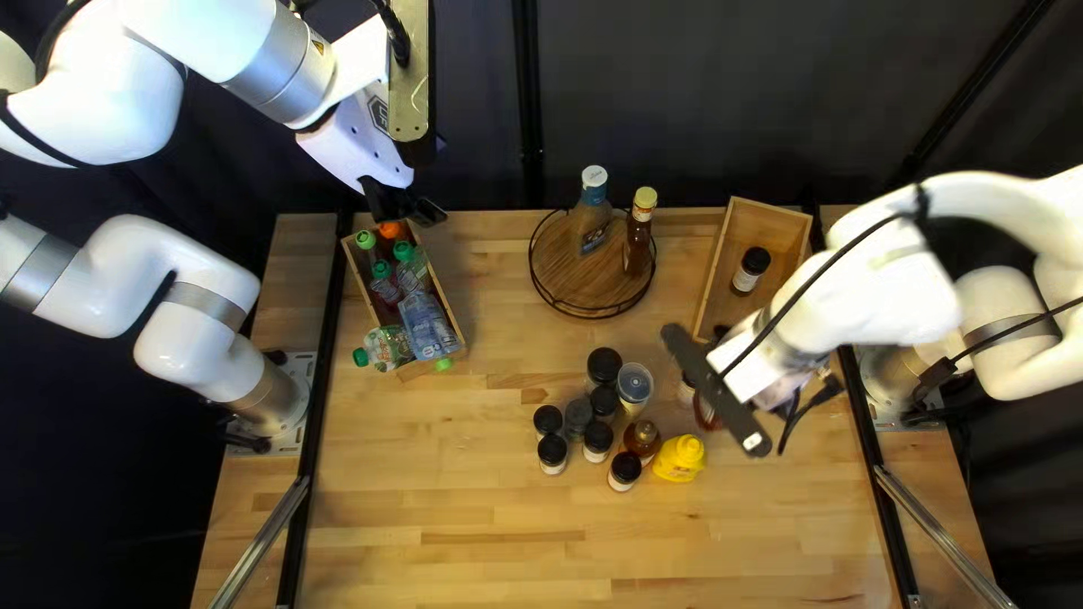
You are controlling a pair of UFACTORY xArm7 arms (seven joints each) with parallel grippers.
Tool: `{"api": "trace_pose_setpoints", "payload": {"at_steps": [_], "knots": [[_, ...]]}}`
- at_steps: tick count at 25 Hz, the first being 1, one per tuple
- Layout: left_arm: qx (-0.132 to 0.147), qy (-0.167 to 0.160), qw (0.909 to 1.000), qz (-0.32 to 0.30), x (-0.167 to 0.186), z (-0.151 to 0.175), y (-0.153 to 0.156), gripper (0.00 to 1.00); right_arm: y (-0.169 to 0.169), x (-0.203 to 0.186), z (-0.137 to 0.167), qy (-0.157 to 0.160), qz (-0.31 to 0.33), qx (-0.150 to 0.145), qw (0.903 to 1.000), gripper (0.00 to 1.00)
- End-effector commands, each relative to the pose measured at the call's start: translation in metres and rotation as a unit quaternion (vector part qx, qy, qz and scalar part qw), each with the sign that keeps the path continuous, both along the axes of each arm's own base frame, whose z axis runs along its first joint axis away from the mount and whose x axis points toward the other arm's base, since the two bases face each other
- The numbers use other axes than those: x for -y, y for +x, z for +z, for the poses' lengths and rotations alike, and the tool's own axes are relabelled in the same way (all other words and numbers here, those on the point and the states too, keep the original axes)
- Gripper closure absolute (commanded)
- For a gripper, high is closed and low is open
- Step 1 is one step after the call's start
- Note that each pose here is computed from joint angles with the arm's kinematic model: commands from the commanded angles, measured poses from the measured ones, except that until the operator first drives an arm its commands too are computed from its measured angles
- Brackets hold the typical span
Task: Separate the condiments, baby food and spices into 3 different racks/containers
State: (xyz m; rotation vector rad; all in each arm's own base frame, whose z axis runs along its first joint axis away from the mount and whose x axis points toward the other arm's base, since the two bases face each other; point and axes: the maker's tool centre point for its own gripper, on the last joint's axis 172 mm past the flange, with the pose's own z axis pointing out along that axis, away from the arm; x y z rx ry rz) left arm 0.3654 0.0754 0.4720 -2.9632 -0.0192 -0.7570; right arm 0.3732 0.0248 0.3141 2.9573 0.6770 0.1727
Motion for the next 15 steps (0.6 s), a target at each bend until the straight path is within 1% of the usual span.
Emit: {"api": "trace_pose_setpoints", "payload": {"at_steps": [1, 3, 4, 8, 13, 15], "knots": [[0.000, 0.000, 1.0000, 0.000, 0.000, 0.000, 0.000, 0.00, 0.033, 0.052, 0.033, -0.002, -0.031, 0.014, 0.9994, 1.00], [0.000, 0.000, 1.0000, 0.000, 0.000, 0.000, 0.000, 0.00, 0.048, 0.068, 0.037, -0.002, -0.034, 0.017, 0.9993, 1.00], [0.000, 0.000, 1.0000, 0.000, 0.000, 0.000, 0.000, 0.00, 0.061, 0.080, 0.038, 0.000, -0.033, 0.020, 0.9992, 1.00], [0.000, 0.000, 1.0000, 0.000, 0.000, 0.000, 0.000, 0.00, 0.096, 0.111, 0.029, 0.006, -0.022, 0.022, 0.9995, 1.00], [0.000, 0.000, 1.0000, 0.000, 0.000, 0.000, 0.000, 0.00, 0.135, 0.137, 0.005, 0.015, -0.004, 0.016, 0.9998, 1.00], [0.000, 0.000, 1.0000, 0.000, 0.000, 0.000, 0.000, 0.00, 0.151, 0.149, -0.012, 0.023, 0.004, 0.010, 0.9997, 1.00]]}}
